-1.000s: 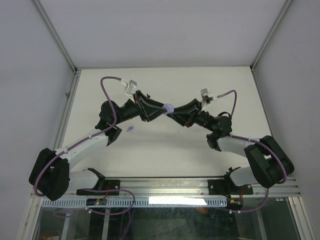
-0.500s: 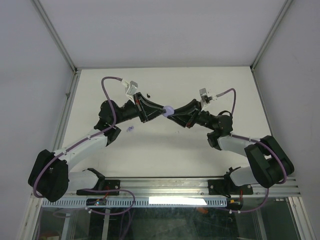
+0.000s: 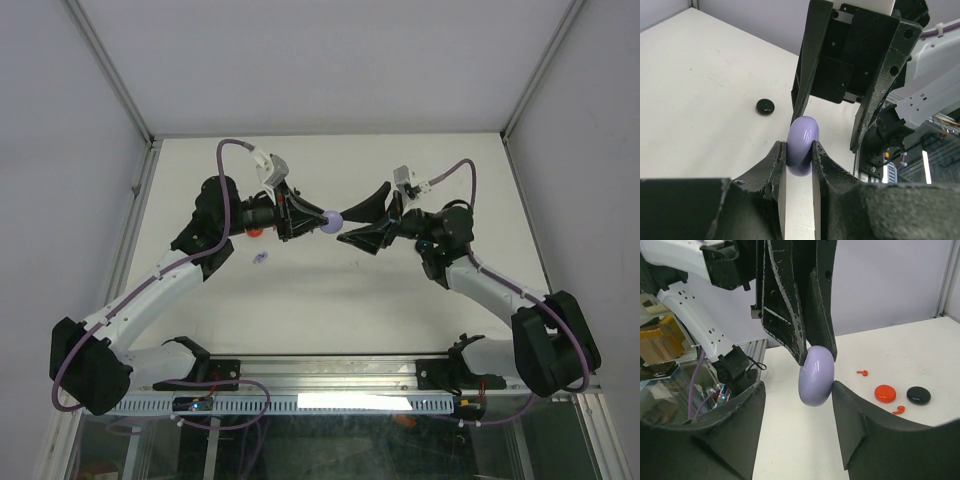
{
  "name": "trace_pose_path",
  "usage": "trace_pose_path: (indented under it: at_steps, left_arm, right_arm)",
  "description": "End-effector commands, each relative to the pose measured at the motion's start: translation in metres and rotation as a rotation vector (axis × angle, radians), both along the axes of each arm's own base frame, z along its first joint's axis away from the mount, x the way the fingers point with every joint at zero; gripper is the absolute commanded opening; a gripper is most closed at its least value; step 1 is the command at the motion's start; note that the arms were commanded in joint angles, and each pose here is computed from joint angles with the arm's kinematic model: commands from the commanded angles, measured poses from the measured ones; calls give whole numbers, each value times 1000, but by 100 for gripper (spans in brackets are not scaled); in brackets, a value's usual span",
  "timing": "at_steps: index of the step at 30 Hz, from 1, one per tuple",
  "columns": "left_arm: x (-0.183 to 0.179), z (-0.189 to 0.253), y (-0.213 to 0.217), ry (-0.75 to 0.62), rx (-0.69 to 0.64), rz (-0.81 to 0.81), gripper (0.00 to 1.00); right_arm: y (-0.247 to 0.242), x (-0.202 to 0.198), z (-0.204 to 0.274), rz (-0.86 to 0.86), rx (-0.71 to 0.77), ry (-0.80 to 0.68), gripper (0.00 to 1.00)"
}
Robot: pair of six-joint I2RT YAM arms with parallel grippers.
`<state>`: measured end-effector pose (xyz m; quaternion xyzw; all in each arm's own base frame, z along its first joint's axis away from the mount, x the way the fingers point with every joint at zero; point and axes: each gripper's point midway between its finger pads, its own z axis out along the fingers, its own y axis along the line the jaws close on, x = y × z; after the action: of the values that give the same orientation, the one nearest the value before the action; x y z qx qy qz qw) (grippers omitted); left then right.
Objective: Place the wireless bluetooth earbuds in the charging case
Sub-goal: Pick up the charging case at the center of the board.
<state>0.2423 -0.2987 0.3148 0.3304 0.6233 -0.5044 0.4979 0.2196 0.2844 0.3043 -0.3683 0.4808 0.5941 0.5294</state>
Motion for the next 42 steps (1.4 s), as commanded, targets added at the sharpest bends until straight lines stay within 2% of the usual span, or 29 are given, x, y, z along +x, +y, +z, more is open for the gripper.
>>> trace_pose_path:
  at_steps: [1, 6, 16, 25, 30, 37, 42]
  left_arm:
    - [-8, 11, 1, -92, 58, -49, 11]
    - [-9, 11, -6, -104, 95, -75, 12]
    - [-12, 12, -15, -127, 127, -77, 13]
    - [-9, 14, -13, -141, 129, -55, 13]
    - [-9, 13, -13, -144, 133, -54, 12]
    - [-3, 16, -8, -118, 125, 8, 16]
    - [1, 14, -7, -80, 115, 39, 27]
  right_arm:
    - [0, 1, 6, 5, -82, -92, 58]
    - [4, 6, 4, 10, -108, -54, 58]
    - [14, 4, -4, 70, -142, -42, 45]
    - [14, 0, -14, 91, -160, -20, 43]
    - [13, 0, -14, 94, -164, -24, 31]
    - [13, -6, -16, 111, -166, -42, 5]
    - [13, -14, -13, 129, -159, -78, 0]
